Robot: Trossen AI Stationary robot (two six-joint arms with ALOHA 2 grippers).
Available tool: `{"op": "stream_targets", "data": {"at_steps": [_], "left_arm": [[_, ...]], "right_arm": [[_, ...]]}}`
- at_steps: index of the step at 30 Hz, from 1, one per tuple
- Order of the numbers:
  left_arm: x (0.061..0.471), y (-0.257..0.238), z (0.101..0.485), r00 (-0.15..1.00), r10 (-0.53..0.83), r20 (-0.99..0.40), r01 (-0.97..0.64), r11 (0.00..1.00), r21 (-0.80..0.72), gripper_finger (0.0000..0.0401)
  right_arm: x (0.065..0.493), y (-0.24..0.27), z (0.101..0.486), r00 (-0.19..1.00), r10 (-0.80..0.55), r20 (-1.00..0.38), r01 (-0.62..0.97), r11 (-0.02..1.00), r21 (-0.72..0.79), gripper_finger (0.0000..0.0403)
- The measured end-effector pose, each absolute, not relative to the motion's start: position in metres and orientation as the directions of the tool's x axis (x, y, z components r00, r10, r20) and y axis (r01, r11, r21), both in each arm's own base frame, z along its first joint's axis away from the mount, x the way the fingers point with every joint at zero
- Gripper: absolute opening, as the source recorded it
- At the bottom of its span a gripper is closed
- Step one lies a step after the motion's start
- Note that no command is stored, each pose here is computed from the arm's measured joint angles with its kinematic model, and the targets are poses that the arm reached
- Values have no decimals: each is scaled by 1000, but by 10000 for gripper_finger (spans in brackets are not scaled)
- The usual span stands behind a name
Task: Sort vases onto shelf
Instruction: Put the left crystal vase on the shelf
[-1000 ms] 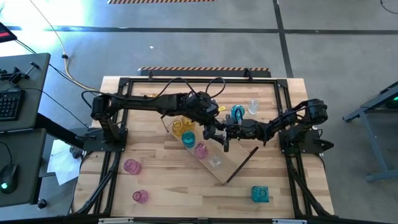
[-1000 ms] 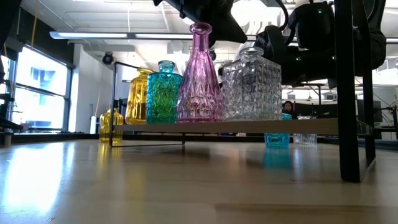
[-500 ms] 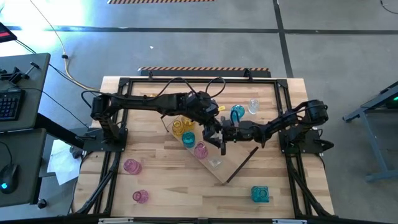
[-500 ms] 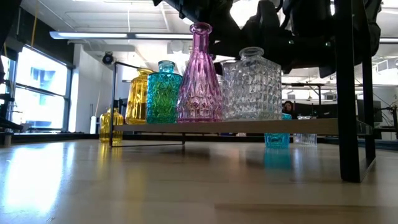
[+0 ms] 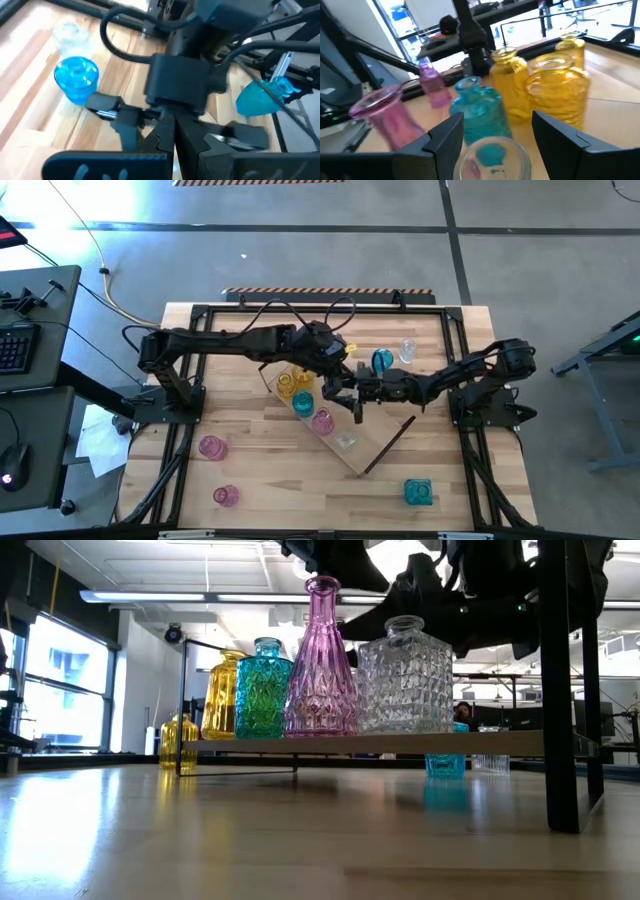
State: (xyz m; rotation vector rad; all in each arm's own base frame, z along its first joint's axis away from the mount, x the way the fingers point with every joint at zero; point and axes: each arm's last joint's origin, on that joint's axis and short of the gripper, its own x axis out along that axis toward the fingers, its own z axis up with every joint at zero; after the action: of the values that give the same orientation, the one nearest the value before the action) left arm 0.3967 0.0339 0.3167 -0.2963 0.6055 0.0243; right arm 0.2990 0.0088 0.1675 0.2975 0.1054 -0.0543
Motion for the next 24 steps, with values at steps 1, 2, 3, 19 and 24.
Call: {"op": "stream_targets", "data": {"at_steps": [1, 2, 3, 19, 24], "left_arm": [[397, 34, 319, 832, -60, -552, -108, 958, -266, 0], [396, 35, 321, 835, -58, -547, -107, 958, -266, 0], [394, 34, 322, 832, -59, -551, -108, 958, -265, 0], [356, 38, 376, 905, 29, -425, -140, 963, -232, 0], [318, 45, 413, 937, 102, -335, -185, 957, -225, 0]], "right_arm": [[298, 8, 169, 993, -41, -112, 72, 956, 285, 216], [297, 7, 173, 994, -43, -104, 71, 958, 278, 216], [296, 7, 176, 995, -45, -89, 68, 960, 273, 216], [271, 6, 230, 998, -47, 37, 29, 920, 391, 215], [254, 6, 257, 986, -98, 138, 23, 885, 466, 205]]}}
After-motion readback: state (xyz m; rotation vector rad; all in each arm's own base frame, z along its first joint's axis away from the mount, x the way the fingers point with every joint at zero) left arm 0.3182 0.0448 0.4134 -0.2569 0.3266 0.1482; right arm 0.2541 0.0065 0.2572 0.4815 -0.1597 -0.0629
